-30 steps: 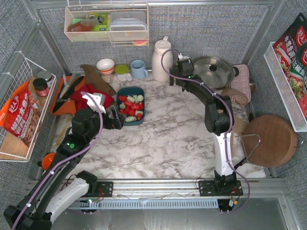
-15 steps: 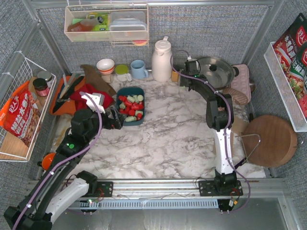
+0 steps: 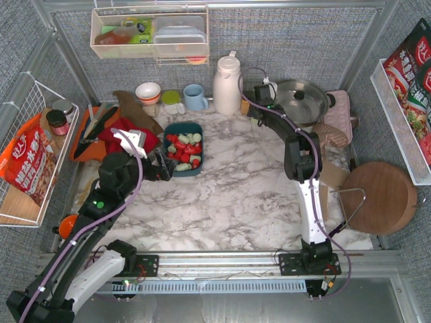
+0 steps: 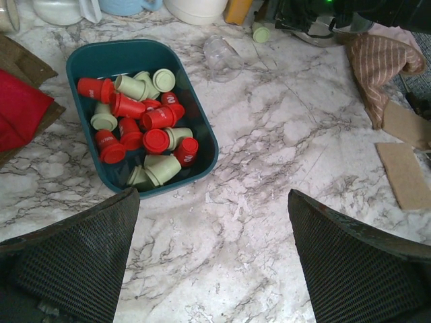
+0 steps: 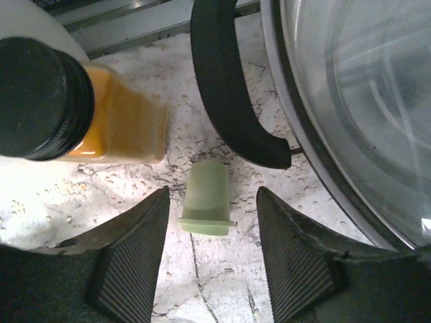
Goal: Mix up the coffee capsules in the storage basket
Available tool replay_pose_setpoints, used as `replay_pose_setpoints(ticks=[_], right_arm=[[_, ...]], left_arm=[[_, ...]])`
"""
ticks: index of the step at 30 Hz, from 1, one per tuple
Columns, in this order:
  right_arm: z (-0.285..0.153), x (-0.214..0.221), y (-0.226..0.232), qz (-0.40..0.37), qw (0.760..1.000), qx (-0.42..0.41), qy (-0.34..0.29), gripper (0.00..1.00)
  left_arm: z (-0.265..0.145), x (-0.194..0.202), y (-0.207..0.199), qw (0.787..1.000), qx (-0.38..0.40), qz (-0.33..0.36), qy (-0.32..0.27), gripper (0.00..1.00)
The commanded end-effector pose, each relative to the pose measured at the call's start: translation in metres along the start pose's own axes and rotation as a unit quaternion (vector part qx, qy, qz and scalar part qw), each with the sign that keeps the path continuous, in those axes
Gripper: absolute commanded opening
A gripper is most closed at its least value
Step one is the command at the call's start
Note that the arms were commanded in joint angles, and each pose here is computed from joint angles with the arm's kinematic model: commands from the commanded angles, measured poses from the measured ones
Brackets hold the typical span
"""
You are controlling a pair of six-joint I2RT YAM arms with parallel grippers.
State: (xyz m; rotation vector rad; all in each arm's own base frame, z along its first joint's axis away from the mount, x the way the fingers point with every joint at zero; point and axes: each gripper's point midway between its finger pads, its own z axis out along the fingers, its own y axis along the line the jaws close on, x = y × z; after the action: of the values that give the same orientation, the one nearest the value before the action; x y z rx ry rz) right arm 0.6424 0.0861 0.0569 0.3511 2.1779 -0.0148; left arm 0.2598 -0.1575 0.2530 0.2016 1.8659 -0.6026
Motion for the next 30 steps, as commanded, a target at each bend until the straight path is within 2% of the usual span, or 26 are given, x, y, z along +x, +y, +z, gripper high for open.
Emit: replay_pose_setpoints(ticks=[1, 4, 17, 21, 26, 30], right_arm=[[0.001, 0.002, -0.01, 0.015, 0.999, 0.031, 0.011, 0.56], [0.0, 0.005, -0.011, 0.012, 0.999, 0.033, 0.02, 0.51], [0.001, 0.022, -0.003, 0.001, 0.997, 0.012, 0.079, 0.47], [-0.001, 0.027, -0.002, -0.001, 0.996, 0.004, 0.089, 0.41], [-0.005, 0.025, -0.001, -0.009, 0.997, -0.002, 0.078, 0.32], [-0.016, 0.012, 0.006, -0.035, 0.998, -0.02, 0.047, 0.31]], left_arm=[[0.0, -0.009, -0.003, 1.0, 0.01, -0.001, -0.017, 0.99], [-0.001, -0.01, -0.004, 1.0, 0.013, -0.002, -0.021, 0.99], [-0.006, -0.016, -0.007, 0.999, 0.026, -0.006, -0.032, 0.99], [-0.007, -0.018, -0.007, 0.999, 0.029, -0.008, -0.037, 0.99], [-0.008, -0.018, -0.007, 0.999, 0.031, -0.01, -0.038, 0.99], [-0.008, -0.019, -0.006, 0.999, 0.03, -0.011, -0.04, 0.99]])
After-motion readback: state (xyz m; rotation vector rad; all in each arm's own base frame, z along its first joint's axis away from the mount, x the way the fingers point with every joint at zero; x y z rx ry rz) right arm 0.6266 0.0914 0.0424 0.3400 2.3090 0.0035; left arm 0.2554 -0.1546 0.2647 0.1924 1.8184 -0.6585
